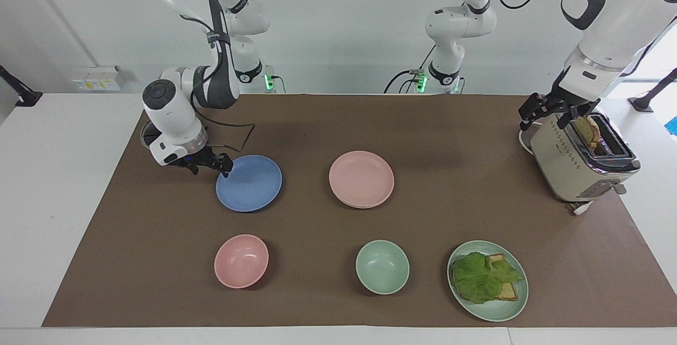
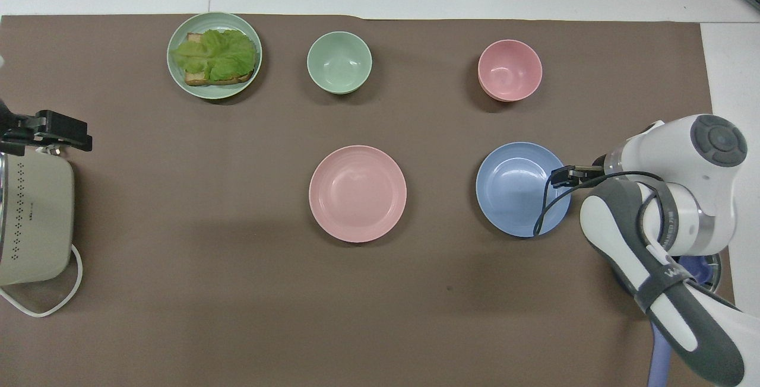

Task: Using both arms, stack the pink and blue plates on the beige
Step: 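Grasp the rim of the blue plate with the right gripper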

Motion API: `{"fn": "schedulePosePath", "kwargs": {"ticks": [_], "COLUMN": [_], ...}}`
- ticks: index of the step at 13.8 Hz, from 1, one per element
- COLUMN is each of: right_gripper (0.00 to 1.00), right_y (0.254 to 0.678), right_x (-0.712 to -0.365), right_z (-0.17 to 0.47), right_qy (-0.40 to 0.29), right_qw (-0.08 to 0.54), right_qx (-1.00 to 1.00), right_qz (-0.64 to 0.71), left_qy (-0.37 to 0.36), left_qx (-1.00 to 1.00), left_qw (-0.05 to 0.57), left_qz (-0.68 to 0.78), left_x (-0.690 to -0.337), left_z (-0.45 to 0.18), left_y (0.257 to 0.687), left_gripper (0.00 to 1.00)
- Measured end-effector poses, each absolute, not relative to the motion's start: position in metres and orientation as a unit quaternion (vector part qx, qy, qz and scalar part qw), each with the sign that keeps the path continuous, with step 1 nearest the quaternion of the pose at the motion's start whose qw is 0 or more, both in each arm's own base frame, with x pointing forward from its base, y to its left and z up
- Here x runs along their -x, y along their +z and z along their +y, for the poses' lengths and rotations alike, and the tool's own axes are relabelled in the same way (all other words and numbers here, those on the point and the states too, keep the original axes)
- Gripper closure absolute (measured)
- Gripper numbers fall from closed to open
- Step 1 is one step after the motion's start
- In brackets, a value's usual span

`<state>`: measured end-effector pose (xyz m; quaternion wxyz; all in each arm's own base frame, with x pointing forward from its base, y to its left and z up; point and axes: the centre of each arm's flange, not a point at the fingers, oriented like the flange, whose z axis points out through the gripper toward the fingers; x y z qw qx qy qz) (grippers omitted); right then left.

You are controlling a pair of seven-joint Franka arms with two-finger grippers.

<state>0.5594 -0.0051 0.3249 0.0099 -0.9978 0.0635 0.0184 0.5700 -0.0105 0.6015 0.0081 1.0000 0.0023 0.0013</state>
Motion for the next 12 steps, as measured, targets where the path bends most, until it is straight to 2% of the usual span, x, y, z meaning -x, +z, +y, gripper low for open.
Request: {"fn": "schedulePosePath", "kwargs": {"ticks": [3,7,9,12], "right_gripper": [0.00,0.02,0.21,0.57], "right_y": [0.299,0.296,0.296,0.294], "right_x": [-0.563,-0.563,-0.562,-0.561], "right_z": [0.006,-0.008,-0.008,-0.008], "right_qy": [0.024,0.023,0.024,0.027], "right_qw": [0.017,0.022,0.029,0.029], "right_qx": [0.998,0.999,0.999,0.998], "right_qz": [0.051,0.034,0.039,0.039], "left_qy": [0.006,0.012,0.012,0.012], "left_qx": [-1.000,-1.000,-1.000,-1.000], "left_qw": [0.008,0.007,0.007,0.007], "left_qz": [0.001,0.003,0.003,0.002], "left_x": [-0.567,-0.562,-0.561,-0.561], "left_z": [-0.012,-0.013,-0.013,-0.014], "left_y": [0.608,0.617,0.618,0.618], "left_gripper": [0.00,0.00,0.00,0.00]}}
